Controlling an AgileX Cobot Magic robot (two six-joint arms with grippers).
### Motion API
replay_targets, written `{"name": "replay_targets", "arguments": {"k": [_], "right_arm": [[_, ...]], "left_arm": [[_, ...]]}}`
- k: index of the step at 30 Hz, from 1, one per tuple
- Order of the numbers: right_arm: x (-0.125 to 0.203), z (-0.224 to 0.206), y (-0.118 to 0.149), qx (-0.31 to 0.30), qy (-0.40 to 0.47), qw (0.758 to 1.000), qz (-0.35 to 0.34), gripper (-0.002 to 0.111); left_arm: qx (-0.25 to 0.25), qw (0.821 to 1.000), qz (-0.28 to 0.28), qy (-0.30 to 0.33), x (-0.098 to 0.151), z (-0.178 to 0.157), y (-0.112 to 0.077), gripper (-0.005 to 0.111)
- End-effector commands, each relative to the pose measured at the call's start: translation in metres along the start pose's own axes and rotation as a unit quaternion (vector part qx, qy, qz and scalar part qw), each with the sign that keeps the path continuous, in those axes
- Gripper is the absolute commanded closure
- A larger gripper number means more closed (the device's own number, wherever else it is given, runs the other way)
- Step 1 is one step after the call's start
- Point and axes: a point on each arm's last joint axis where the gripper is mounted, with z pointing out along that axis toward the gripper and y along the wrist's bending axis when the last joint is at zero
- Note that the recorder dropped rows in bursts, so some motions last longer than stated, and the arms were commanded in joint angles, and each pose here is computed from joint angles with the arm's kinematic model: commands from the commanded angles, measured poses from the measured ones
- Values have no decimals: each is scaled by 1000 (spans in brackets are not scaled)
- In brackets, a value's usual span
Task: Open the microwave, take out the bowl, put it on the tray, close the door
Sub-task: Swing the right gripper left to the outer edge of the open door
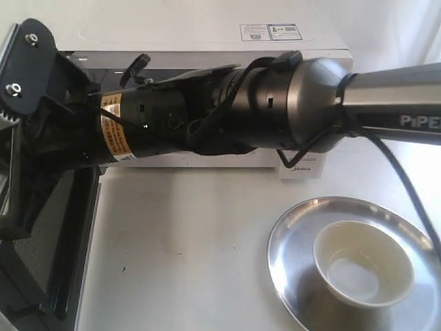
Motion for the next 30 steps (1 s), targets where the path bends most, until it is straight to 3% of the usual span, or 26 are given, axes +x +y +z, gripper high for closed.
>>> {"name": "replay_targets", "arguments": {"k": [1,4,9,15,23,26,30], "right_arm": [[-26,1,-2,79,-7,994,-71,108],[-29,11,-8,130,23,986,-102,108],[-30,31,-8,113,-5,983,-148,108],[-15,51,-20,151,-15,959,-238,108],[8,68,-15,149,-89,952,-253,108],[11,75,-10,150,-53,940,-303,108],[13,75,-7,148,78,920,-355,108]], "left_arm": [[1,1000,-5,-1,1,0,0,107],[1,1000,-5,-1,1,0,0,107],[1,1000,-5,-1,1,0,0,107],[1,1000,-5,-1,1,0,0,107],[1,1000,-5,-1,1,0,0,107],[1,1000,-5,-1,1,0,0,107],[1,1000,-5,-1,1,0,0,107]]}}
